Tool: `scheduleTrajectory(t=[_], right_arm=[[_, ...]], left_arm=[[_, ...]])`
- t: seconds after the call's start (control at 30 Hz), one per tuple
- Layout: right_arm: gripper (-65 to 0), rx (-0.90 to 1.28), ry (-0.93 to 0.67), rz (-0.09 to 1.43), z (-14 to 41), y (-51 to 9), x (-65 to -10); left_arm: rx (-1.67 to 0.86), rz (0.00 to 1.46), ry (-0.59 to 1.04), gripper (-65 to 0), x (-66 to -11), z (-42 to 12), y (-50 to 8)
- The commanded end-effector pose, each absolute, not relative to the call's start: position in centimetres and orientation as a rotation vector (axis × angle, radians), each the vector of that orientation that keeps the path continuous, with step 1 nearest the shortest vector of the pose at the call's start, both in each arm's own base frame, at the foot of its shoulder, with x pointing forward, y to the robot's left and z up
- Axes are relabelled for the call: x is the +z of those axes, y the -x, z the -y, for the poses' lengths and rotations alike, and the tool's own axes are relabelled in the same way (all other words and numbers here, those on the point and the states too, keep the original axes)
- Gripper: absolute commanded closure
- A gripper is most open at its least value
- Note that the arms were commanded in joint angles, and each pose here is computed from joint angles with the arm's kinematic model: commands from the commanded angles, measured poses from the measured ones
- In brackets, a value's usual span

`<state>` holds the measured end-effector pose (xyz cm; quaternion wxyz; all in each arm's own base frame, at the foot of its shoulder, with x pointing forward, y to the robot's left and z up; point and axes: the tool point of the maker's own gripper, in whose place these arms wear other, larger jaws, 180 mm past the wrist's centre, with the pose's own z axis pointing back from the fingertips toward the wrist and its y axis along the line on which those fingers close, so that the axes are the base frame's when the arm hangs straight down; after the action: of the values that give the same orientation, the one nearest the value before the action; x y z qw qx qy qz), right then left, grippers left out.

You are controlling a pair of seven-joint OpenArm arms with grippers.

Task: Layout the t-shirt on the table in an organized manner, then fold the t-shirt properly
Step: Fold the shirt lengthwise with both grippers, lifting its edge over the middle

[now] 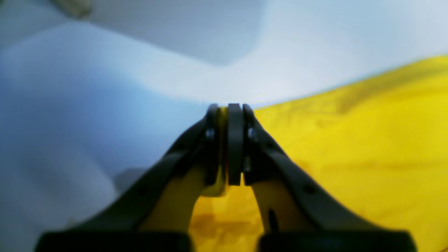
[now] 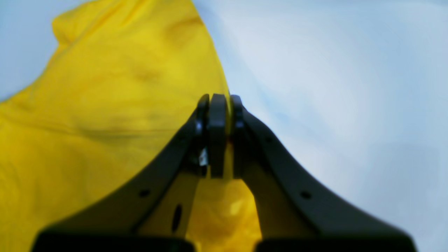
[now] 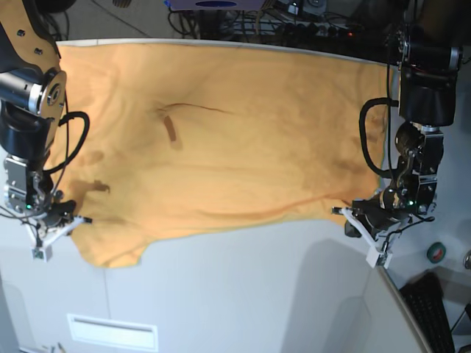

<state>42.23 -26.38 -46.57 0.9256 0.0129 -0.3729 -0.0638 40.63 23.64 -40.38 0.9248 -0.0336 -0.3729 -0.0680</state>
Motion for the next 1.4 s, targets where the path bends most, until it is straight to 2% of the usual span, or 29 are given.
scheduleTrajectory(t=[0.0, 0.23, 0.63, 0.9, 1.13, 1.37], right_arm=[[0.0, -0.131, -0.011, 0.839, 27.4, -44.2, -44.1], [0.0, -0.118, 0.015, 0.861, 28.1, -43.7, -43.7], [0.0, -0.062, 0.101, 0.895, 29.4, -40.1, -43.3], [0.0, -0.012, 0.157, 0.829, 28.6, -36.7, -41.9], [0.0, 0.019, 0.205, 0.698, 27.9, -31.2, -42.1], [0.0, 0.023, 0.213, 0.614, 27.5, -27.4, -43.1]], left_arm=[[-0.135, 0.814, 0.046, 0.0, -38.4, -24.7, -41.6], [-0.032, 0.844, 0.026, 0.0, -37.6, -27.9, -39.5], [-0.077, 0.786, 0.037, 0.0, -39.1, -26.3, -36.1], [-0.127, 0.781, 0.03, 0.0, -37.6, -25.3, -35.6], [-0.17, 0.746, 0.033, 0.0, -37.8, -24.2, -33.4], [-0.187, 0.725, 0.006, 0.0, -37.9, -25.2, -32.5]])
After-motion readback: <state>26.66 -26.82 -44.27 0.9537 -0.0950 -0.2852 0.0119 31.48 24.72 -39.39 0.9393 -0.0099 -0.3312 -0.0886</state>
